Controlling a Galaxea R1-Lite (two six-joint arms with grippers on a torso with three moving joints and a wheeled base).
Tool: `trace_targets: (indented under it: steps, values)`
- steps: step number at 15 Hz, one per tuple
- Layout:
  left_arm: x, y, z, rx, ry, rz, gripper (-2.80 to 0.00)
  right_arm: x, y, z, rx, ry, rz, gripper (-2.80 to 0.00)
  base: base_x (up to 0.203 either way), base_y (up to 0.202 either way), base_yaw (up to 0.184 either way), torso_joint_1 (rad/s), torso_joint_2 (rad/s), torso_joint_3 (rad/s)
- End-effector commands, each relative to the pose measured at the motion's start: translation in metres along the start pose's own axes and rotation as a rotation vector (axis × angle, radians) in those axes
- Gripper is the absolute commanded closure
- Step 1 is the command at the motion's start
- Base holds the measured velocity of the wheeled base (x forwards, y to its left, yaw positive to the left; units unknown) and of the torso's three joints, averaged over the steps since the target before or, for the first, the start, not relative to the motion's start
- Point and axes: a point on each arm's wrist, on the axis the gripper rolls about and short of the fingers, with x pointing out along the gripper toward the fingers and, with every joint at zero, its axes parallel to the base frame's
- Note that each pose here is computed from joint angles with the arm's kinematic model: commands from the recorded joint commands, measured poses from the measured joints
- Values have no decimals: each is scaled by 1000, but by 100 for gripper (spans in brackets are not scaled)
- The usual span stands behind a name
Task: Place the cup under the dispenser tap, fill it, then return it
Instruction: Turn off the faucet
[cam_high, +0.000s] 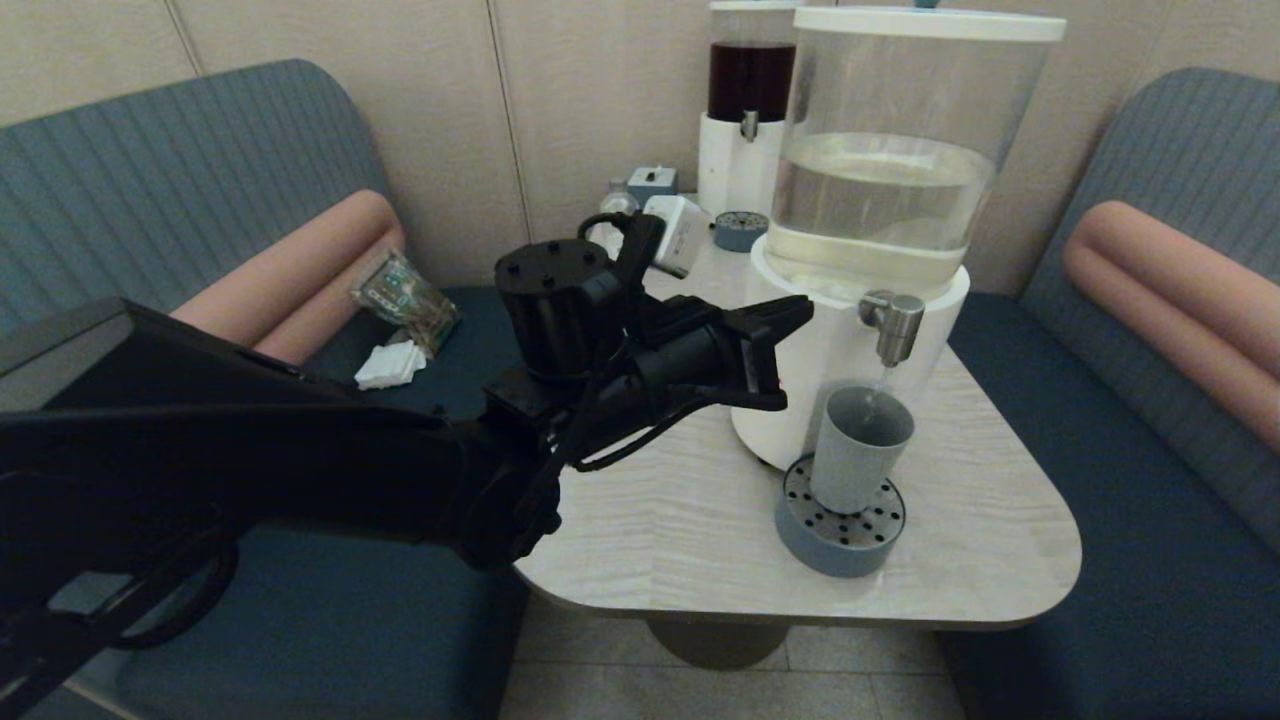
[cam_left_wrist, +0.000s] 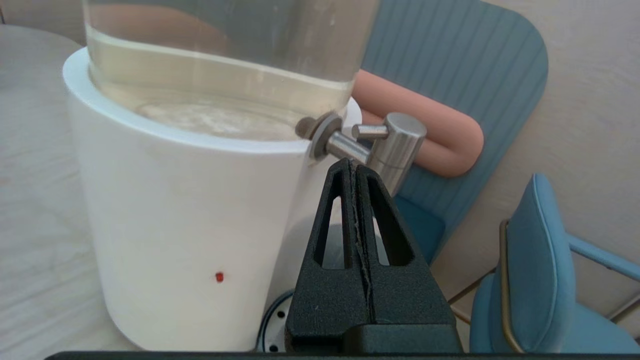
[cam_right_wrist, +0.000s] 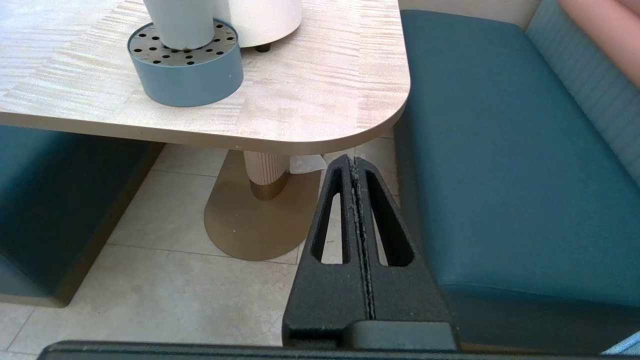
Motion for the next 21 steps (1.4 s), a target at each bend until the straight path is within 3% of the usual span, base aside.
trace_targets:
  steps: [1,8,21]
  values:
    - [6,-3,1,1,-15,-16,0,0,0,0,0,4,0,0,0,0,0,0,0,0]
    - [25,-9,-12,3,-16,-43,0,0,0,-1,0,4,0,0,0,0,0,0,0,0]
    - [49,-1,-21,4,-18,-47,0,0,0,0,0,3,0,0,0,0,0,0,0,0]
